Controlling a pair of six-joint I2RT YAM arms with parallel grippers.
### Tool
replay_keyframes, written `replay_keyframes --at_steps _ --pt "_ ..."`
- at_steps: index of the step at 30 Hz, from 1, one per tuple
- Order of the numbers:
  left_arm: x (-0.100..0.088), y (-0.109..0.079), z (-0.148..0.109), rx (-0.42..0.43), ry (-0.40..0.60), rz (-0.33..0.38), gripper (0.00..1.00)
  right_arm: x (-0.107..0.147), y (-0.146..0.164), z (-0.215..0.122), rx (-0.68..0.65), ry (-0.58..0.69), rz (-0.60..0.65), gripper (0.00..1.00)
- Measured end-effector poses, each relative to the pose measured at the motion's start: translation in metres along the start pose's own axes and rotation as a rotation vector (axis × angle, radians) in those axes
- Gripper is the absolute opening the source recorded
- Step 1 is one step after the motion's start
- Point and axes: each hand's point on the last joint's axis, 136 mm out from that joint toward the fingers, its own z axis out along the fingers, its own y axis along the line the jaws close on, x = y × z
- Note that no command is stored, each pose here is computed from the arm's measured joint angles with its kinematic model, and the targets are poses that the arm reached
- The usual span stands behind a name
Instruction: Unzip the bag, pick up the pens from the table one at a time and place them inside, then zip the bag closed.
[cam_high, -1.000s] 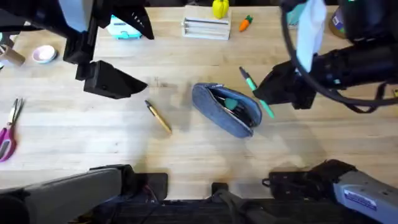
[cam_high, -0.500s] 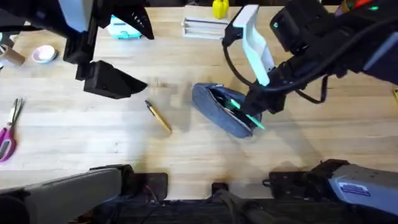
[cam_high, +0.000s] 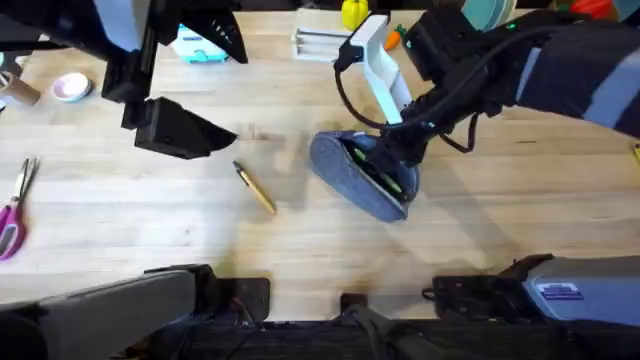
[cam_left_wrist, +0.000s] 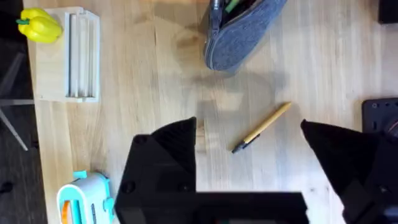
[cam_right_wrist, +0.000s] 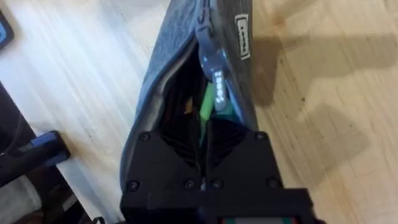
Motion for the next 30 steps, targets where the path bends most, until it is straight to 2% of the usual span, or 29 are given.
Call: replay_keyframes --at_steps 10,19,20,26,27,30 --pt "0.0 0.0 0.0 0.0 0.0 0.0 0.994 0.001 -0.001 0.005 -0.009 0.01 0.005 0.031" --pt "0.0 0.0 0.0 0.0 0.0 0.0 0.993 -0.004 0.012 0.007 -0.059 -0.008 -0.007 0.04" --pt "0.0 0.0 0.0 0.0 0.0 0.0 0.993 -0.005 0.012 0.007 -0.061 -0.009 -0.004 0.11" --pt "0.0 0.0 0.0 0.0 0.0 0.0 0.993 -0.005 0.015 0.007 -0.076 -0.011 0.001 0.946" --pt "0.0 0.0 0.0 0.0 0.0 0.0 0.993 -0.005 0.015 0.007 -0.077 -0.011 0.002 0.984" --pt "0.0 0.0 0.0 0.0 0.0 0.0 0.993 -0.005 0.016 0.007 -0.079 -0.011 0.002 0.996"
